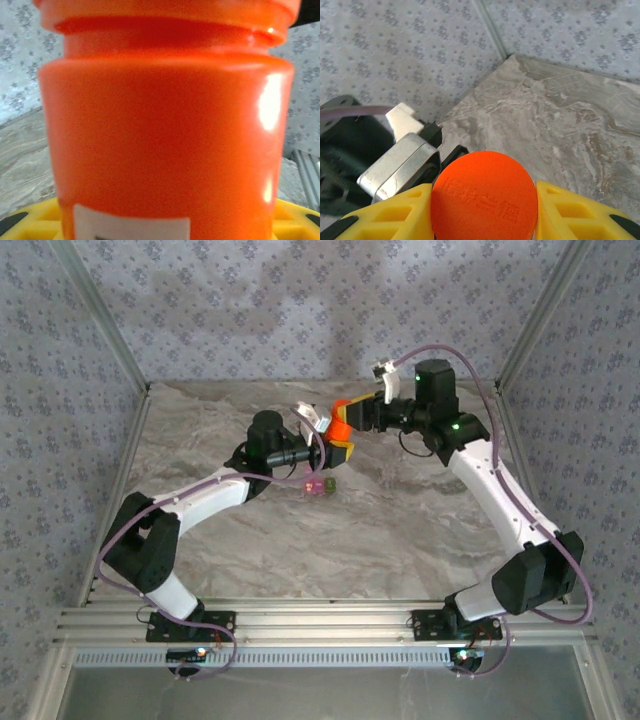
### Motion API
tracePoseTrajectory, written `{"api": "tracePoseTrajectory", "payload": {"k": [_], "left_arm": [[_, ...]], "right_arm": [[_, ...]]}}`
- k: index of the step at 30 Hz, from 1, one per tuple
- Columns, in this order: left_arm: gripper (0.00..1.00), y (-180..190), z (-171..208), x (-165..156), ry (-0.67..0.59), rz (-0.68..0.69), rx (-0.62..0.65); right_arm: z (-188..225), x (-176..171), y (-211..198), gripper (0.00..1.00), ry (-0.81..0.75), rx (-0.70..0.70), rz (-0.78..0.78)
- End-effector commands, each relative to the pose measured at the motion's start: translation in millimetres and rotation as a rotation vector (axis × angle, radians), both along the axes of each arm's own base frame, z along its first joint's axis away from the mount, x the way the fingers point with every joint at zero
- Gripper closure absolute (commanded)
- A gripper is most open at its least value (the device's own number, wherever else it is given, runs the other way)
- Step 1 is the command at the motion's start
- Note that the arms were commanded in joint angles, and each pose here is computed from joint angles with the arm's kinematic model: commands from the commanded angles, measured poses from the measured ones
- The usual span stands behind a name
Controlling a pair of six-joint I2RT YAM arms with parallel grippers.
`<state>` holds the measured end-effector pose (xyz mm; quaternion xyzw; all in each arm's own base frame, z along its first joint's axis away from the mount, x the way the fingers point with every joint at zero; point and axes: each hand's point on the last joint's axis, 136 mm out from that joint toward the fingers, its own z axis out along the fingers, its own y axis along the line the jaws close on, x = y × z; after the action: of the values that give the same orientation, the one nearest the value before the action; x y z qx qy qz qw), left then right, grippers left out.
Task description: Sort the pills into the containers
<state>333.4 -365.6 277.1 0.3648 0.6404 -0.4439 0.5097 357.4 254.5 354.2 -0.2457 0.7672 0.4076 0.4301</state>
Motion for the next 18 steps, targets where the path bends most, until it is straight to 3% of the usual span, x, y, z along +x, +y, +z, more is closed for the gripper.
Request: {"api": "tracePoseTrajectory", "payload": {"k": [1, 8, 16, 18], "left_arm": [[1.00, -2, 57, -2, -0.167, 0.051, -0.113], [1.00, -13, 48, -4, -0.179, 0.063, -0.079], [1.00, -9, 44, 2, -0.174, 0.109, -0.081], [1.00, -8, 45, 2, -0.174, 0.111, -0.084]], "right_arm": [[-48, -3, 14, 0.55, 0.172, -0.044, -0.068], [-58, 0, 30, 0.53, 0.210, -0.051, -0.099], [-38, 6, 14, 0.50, 0.187, -0.001, -0.140], [-31, 3, 14, 0.39, 0.171, 0.018, -0.117]]}}
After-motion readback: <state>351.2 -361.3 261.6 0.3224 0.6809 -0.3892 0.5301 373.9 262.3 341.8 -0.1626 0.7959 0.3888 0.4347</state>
